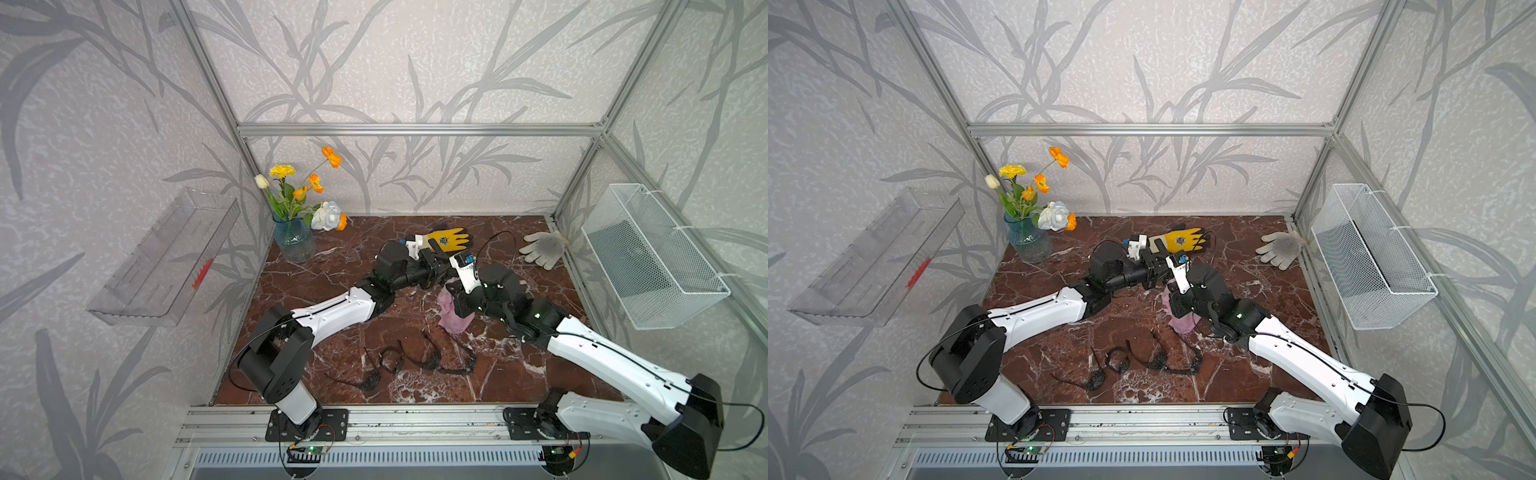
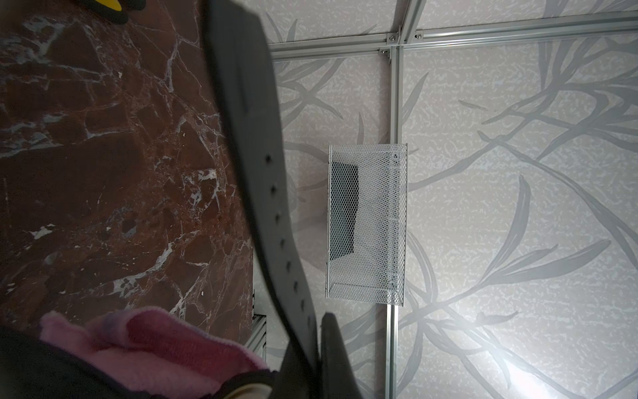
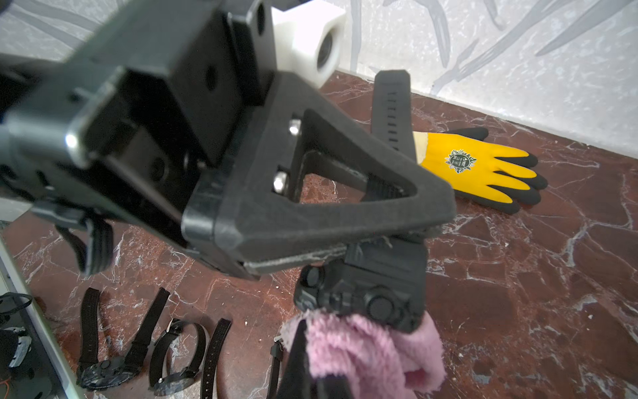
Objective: Wipe the watch dial
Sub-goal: Wipe the dirt from the watch dial.
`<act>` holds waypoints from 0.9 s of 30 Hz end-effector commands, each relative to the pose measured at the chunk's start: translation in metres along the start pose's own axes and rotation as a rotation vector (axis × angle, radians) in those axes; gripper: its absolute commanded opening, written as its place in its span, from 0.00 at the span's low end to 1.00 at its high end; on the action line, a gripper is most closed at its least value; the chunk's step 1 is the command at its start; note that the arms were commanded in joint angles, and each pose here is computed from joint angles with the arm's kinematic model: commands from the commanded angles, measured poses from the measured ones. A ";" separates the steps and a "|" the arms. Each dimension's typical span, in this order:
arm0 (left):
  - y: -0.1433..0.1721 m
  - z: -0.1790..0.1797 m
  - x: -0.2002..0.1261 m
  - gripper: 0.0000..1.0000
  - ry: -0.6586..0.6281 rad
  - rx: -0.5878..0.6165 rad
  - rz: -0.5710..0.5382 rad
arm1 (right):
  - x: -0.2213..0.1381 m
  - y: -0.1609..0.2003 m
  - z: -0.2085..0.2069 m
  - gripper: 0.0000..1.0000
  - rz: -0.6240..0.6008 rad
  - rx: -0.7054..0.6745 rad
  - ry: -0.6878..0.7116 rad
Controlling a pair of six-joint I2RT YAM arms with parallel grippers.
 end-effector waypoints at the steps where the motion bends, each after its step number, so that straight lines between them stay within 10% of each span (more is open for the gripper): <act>1: 0.022 -0.035 -0.007 0.00 0.096 0.051 0.081 | -0.008 -0.030 -0.001 0.00 -0.134 0.030 0.071; 13: 0.022 -0.037 -0.009 0.00 0.094 0.052 0.082 | -0.023 -0.027 -0.039 0.00 -0.172 0.124 0.306; 27: 0.022 -0.036 -0.009 0.00 0.092 0.049 0.079 | -0.015 -0.030 0.019 0.00 -0.191 0.065 -0.173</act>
Point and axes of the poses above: each gripper's point midway between its finger pads, its own x axis out along the fingers, its own z axis along the line the jaws close on, y = z × x, the point moved 5 cm from there along -x, back along the fingers, and after that the axes turned 8 degrees about x, right-handed, at the moved point
